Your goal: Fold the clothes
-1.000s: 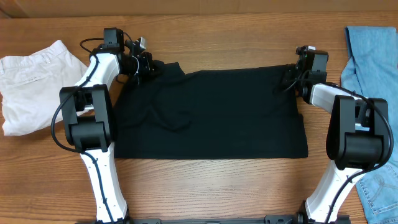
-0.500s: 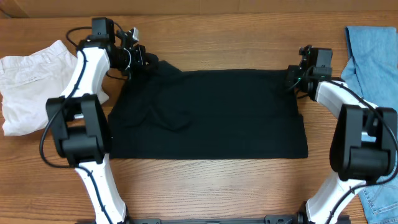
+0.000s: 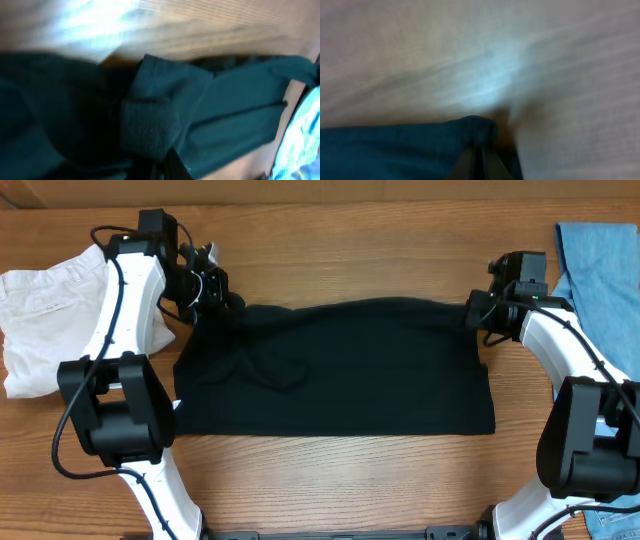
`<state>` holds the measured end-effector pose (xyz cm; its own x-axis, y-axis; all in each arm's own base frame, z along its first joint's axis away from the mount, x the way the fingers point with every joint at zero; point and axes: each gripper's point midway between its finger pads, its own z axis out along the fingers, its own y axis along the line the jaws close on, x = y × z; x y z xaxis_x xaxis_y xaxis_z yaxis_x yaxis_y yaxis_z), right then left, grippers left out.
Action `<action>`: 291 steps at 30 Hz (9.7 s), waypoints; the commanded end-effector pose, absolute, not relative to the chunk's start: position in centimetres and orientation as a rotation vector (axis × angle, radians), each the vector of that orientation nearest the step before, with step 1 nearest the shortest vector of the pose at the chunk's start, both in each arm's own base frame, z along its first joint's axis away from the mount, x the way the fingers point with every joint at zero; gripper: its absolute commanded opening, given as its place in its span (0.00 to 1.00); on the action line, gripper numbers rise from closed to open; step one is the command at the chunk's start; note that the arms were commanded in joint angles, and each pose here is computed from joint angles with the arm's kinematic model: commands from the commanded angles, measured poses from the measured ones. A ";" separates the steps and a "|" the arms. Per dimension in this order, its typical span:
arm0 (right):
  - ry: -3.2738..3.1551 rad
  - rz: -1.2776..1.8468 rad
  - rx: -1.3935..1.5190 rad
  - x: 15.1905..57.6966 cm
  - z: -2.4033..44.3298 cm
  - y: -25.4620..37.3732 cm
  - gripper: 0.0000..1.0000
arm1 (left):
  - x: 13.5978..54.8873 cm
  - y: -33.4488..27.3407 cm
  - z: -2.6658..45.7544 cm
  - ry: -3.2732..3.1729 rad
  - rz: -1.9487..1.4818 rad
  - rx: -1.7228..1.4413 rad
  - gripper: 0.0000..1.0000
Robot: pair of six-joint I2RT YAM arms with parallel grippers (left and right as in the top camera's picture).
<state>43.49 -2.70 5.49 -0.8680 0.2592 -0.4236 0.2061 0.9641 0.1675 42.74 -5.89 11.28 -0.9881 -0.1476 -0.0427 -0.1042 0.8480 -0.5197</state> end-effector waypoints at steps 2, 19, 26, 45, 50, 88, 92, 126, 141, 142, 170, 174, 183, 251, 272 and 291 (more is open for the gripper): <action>2.660 0.148 0.355 42.7 7.8 -3.0 0.04 | 41.8 -5.4 13.1 2.940 -0.767 -0.103 0.04; 2.837 0.071 0.501 37.1 10.6 -3.5 0.04 | 36.9 -3.5 15.7 3.069 -0.575 -0.067 0.04; 2.945 0.034 0.537 34.3 10.0 -3.5 0.04 | 35.1 -3.5 16.9 3.093 -0.556 -0.030 0.04; 3.060 -0.143 0.561 31.0 9.7 -5.0 0.08 | 29.5 -5.7 11.1 3.323 -0.638 0.031 0.04; 3.095 -0.153 0.564 30.1 9.7 -4.9 0.08 | 28.6 -6.6 10.0 3.353 -0.637 0.076 0.04; 3.136 -0.151 0.568 29.1 9.8 -4.7 0.26 | 33.7 -8.9 8.3 3.151 -0.556 0.079 0.09; 3.138 -0.151 0.569 29.1 9.8 -4.7 0.26 | 34.7 -10.2 8.1 3.104 -0.504 0.154 0.11; 3.152 -0.154 0.570 28.8 9.8 -4.7 0.25 | 33.4 -6.0 4.1 3.136 -0.152 -0.149 0.16; 3.155 -0.155 0.570 28.7 9.8 -4.7 0.25 | 33.6 0.3 7.4 3.011 0.072 -0.402 0.20; 3.156 -0.155 0.570 28.6 9.8 -4.7 0.25 | 33.4 0.7 6.7 3.019 0.073 -0.421 0.20; 3.108 0.066 0.471 30.8 9.6 -2.6 0.56 | 34.1 4.5 0.0 3.076 -0.123 -0.594 0.22; 3.115 0.117 0.443 31.0 9.2 -2.1 0.56 | 35.8 4.3 3.1 3.049 -0.161 -0.577 0.24; 3.216 0.189 0.425 29.5 5.2 -1.4 0.61 | 37.1 3.6 11.7 2.939 -0.231 -0.498 0.25; 3.105 0.065 0.356 33.1 10.9 0.5 0.04 | 34.1 1.9 13.3 3.021 -0.230 -0.428 0.29; 3.091 0.133 -0.271 30.1 9.0 16.1 0.05 | 34.1 1.9 13.3 3.021 -0.232 -0.427 0.30; 3.073 0.237 -0.461 27.7 7.6 20.6 0.06 | 34.1 1.9 13.3 3.019 -0.231 -0.427 0.30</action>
<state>27.95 20.04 7.03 -0.9582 -0.2846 -0.0301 -0.2861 0.9500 0.1252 33.69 1.87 12.28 -0.9518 -0.3059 -0.0227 -0.2981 0.9400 -0.1661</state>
